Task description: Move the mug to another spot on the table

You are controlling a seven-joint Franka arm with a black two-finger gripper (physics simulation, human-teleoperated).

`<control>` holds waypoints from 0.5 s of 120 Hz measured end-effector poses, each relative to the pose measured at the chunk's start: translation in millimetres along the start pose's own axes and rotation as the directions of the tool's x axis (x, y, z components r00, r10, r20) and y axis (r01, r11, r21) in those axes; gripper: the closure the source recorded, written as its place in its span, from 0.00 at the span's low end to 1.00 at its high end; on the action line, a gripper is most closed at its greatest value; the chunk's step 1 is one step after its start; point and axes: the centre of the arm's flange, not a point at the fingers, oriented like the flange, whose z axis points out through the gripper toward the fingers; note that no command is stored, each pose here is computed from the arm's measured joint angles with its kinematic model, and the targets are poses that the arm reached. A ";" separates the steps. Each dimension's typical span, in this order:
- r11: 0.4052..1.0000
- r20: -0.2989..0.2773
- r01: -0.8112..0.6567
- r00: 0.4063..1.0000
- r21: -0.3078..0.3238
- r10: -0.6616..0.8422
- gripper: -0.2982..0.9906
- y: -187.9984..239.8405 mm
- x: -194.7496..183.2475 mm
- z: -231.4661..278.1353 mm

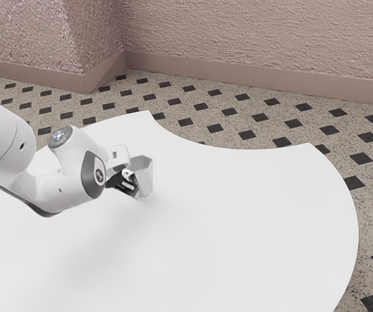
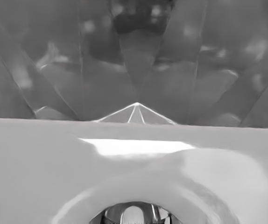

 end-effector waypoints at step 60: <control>0.993 0.068 0.122 0.990 0.004 -0.122 0.71 -10.0 -69.6 -26.9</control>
